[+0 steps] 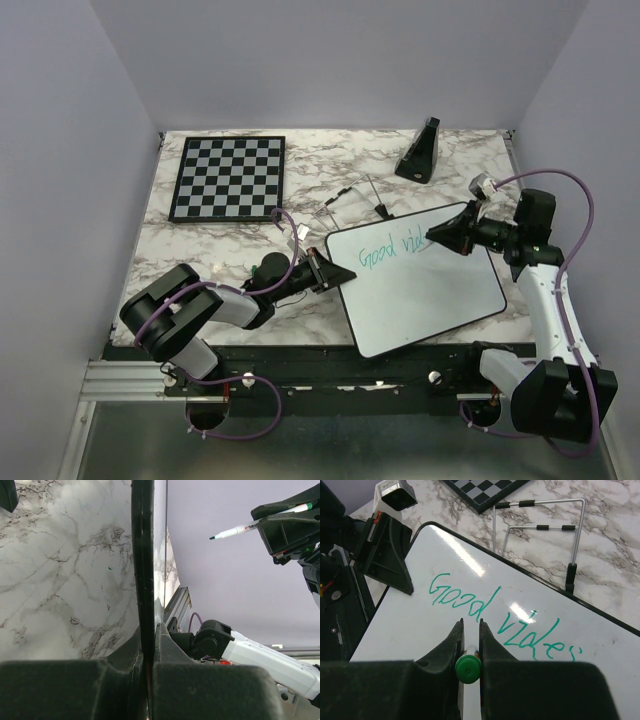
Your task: Write a sentence on the whiteboard
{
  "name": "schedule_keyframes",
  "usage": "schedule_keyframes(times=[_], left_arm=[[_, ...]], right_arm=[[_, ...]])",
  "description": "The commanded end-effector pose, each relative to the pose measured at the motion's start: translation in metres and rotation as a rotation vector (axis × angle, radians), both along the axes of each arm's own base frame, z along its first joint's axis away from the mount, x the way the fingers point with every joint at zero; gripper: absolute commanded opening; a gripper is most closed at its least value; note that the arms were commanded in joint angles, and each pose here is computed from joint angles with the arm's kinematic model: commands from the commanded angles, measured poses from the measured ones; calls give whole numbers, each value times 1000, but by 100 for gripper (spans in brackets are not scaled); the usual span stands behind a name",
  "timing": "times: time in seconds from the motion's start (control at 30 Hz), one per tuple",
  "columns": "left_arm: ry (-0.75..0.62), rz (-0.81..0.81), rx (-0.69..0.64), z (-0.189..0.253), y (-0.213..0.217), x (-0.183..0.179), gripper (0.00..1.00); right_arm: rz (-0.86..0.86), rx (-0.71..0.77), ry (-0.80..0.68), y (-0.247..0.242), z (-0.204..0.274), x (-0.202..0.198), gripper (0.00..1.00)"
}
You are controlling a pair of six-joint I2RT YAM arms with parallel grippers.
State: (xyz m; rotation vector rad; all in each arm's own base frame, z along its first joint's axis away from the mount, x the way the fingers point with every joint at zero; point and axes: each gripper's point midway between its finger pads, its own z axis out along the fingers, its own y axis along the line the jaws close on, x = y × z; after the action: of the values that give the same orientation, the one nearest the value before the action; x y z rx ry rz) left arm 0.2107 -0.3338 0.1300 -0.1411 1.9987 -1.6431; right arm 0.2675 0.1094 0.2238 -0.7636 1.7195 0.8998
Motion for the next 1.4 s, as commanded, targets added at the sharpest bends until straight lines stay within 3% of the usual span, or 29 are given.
schedule_keyframes(times=[0.0,0.87,1.37], left_arm=[[-99,-39,-3,8,-6,-6,0],[-76,9,-31,14,-6,-4,0],[-49,94,-50,13,0,3,0]], right_arm=[[51,21,16,5,-7,-10,1],[91,-65,-48,8,-26,-22,1],[298,-200,-106,65,-55,-53,1]])
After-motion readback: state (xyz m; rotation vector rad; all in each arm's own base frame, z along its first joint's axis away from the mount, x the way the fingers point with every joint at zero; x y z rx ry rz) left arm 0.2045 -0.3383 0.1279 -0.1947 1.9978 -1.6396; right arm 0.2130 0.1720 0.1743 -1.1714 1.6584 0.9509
